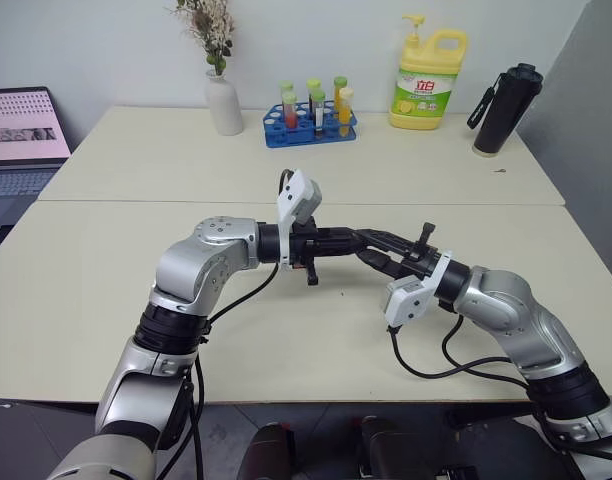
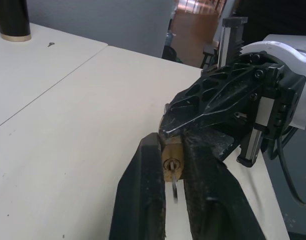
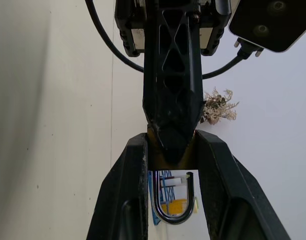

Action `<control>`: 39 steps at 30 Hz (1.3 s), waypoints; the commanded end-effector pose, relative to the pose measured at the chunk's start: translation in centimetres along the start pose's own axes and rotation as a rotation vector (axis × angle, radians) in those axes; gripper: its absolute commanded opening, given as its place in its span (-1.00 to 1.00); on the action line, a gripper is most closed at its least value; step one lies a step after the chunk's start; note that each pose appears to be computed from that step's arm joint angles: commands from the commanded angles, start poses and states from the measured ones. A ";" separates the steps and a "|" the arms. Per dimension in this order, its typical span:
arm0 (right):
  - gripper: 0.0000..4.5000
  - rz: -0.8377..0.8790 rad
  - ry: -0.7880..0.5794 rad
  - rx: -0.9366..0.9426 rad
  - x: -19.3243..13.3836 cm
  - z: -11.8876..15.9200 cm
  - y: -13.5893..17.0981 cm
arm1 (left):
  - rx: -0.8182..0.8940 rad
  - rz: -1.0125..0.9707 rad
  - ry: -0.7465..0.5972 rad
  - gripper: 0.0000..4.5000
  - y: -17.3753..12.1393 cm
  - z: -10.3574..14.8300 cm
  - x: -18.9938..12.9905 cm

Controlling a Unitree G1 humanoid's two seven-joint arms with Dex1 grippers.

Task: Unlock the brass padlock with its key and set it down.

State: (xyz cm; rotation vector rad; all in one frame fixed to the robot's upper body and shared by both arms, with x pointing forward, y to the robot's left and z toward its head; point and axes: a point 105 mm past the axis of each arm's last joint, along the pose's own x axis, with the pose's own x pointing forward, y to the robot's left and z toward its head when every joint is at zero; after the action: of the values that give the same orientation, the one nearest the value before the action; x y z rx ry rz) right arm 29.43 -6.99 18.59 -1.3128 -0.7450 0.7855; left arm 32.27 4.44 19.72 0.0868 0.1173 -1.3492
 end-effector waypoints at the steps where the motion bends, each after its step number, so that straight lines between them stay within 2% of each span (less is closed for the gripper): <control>1: -0.59 -0.029 -0.047 -0.045 0.0 1.0 -1.2 | 0.054 0.011 -0.008 -0.93 0.1 0.9 -0.1; 6: -0.59 0.005 -0.017 -0.014 -0.3 0.4 -0.8 | 0.057 0.017 0.002 -0.93 0.3 0.6 -0.2; 9: -0.12 0.006 0.039 0.066 -1.7 -0.6 -1.1 | 0.056 0.007 0.002 -0.93 0.2 0.6 -0.2; 11: 0.17 0.018 0.102 0.192 -3.0 -1.6 -1.3 | 0.064 -0.012 -0.002 -0.93 0.1 0.7 -0.1; 16: 0.96 0.051 0.143 0.386 -4.8 -2.0 -1.6 | 0.070 -0.019 -0.010 -0.93 0.3 0.9 -0.1; 19: 1.00 0.126 0.060 0.672 -5.6 0.7 -1.1 | 0.074 -0.073 -0.015 -0.93 -0.2 1.0 0.1; 22: 0.69 0.183 -0.007 0.850 -5.6 2.9 -0.9 | 0.100 -0.131 -0.011 -0.93 -1.0 1.1 0.2; 27: -0.03 0.171 -0.007 0.910 -4.8 2.9 -1.7 | 0.110 -0.180 -0.019 -0.93 -1.7 1.3 0.0; 28: -0.13 0.168 -0.008 0.921 -4.6 2.8 -1.8 | 0.111 -0.189 -0.016 -0.93 -1.9 1.3 -0.1; 33: -0.96 0.168 -0.012 0.966 -4.4 2.3 -2.0 | 0.127 -0.222 -0.006 -0.93 -2.7 1.2 -0.6; 39: -1.00 0.165 -0.008 0.963 -4.2 1.6 -2.1 | 0.134 -0.230 0.002 -0.93 -3.0 1.1 -0.8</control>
State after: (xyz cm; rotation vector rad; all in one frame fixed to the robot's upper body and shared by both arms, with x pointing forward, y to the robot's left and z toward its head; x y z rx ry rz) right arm 26.15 -10.06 19.61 -0.4779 -0.1280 1.0862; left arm 30.00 4.62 19.77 0.1707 0.0941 -1.5540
